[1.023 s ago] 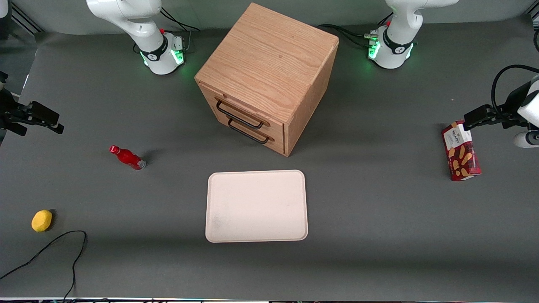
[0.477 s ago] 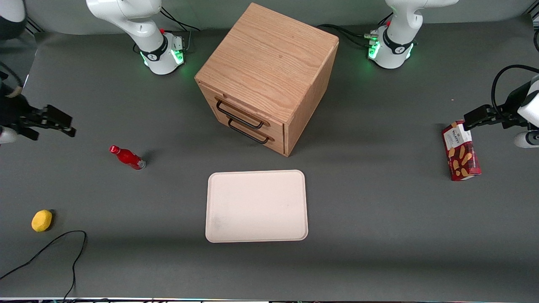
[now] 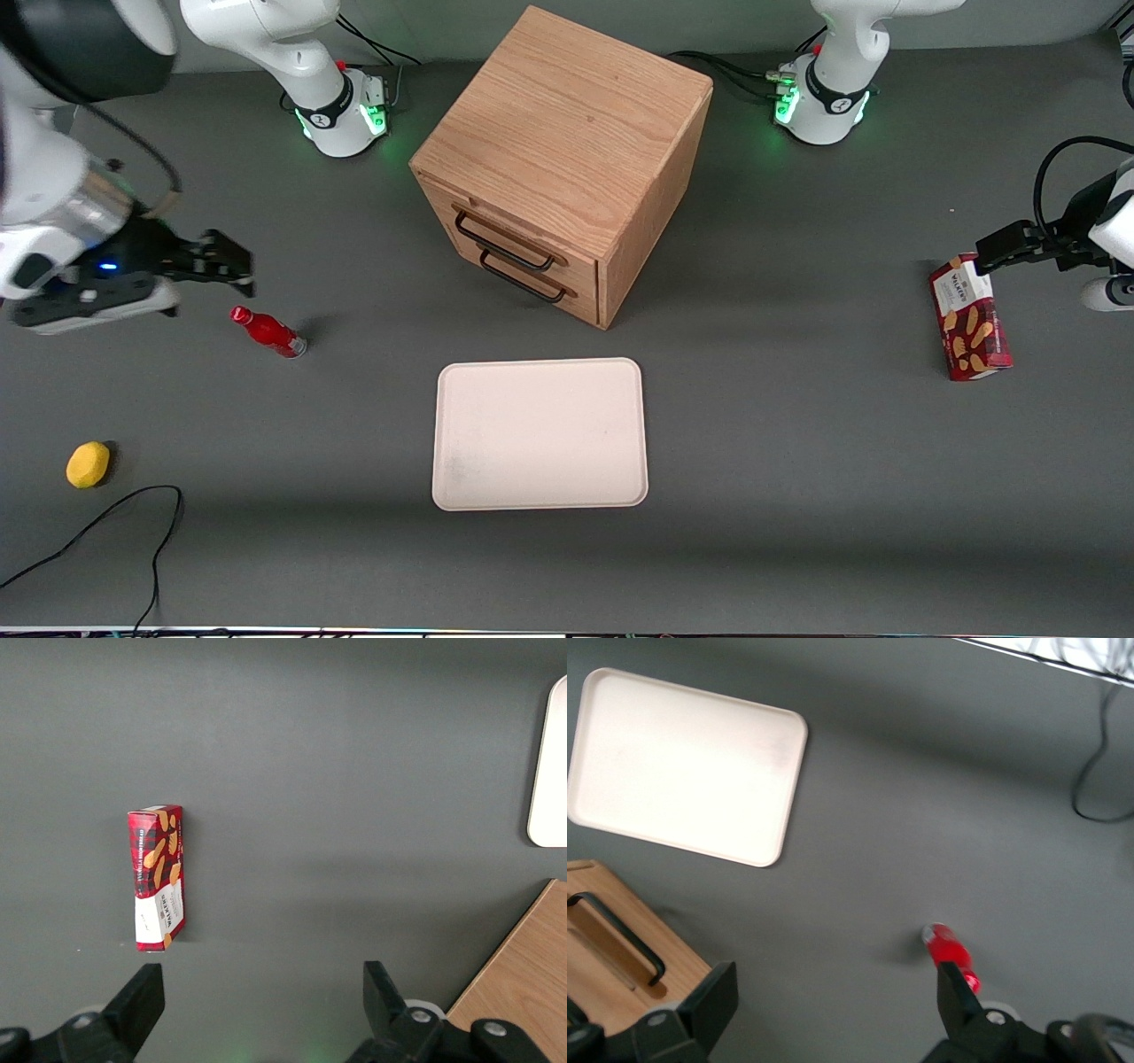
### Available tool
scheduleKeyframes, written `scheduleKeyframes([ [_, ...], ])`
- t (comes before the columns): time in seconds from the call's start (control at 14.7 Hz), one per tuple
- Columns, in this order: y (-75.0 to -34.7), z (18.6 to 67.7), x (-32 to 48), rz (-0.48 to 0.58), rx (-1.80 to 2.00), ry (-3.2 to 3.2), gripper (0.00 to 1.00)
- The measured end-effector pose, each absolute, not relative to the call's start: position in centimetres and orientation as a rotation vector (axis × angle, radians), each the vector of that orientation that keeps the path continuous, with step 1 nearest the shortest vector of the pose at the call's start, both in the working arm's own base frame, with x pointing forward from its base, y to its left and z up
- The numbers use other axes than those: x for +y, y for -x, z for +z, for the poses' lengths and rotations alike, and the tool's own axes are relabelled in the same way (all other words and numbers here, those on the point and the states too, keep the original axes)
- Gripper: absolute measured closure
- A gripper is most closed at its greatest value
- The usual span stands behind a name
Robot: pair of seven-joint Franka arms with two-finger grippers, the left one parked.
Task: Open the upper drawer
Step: 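Move the right gripper toward the upper drawer's black handle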
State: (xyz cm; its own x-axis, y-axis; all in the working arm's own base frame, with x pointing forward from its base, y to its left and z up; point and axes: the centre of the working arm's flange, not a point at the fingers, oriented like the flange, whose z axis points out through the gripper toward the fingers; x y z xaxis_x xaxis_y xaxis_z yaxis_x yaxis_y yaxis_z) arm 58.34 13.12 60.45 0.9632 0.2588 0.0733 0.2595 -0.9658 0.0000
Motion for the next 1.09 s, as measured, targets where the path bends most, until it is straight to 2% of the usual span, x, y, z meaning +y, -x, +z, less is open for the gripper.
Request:
scheduleKeyframes([
  [0.41, -57.5, 59.0, 23.5, -0.101, -0.665, 3.057, 0.00],
  [0.75, -54.2, 58.0, 31.8, -0.077, -0.903, 2.997, 0.00],
  [1.09, -52.3, 56.9, 35.6, -0.049, -1.145, 2.919, 0.00],
])
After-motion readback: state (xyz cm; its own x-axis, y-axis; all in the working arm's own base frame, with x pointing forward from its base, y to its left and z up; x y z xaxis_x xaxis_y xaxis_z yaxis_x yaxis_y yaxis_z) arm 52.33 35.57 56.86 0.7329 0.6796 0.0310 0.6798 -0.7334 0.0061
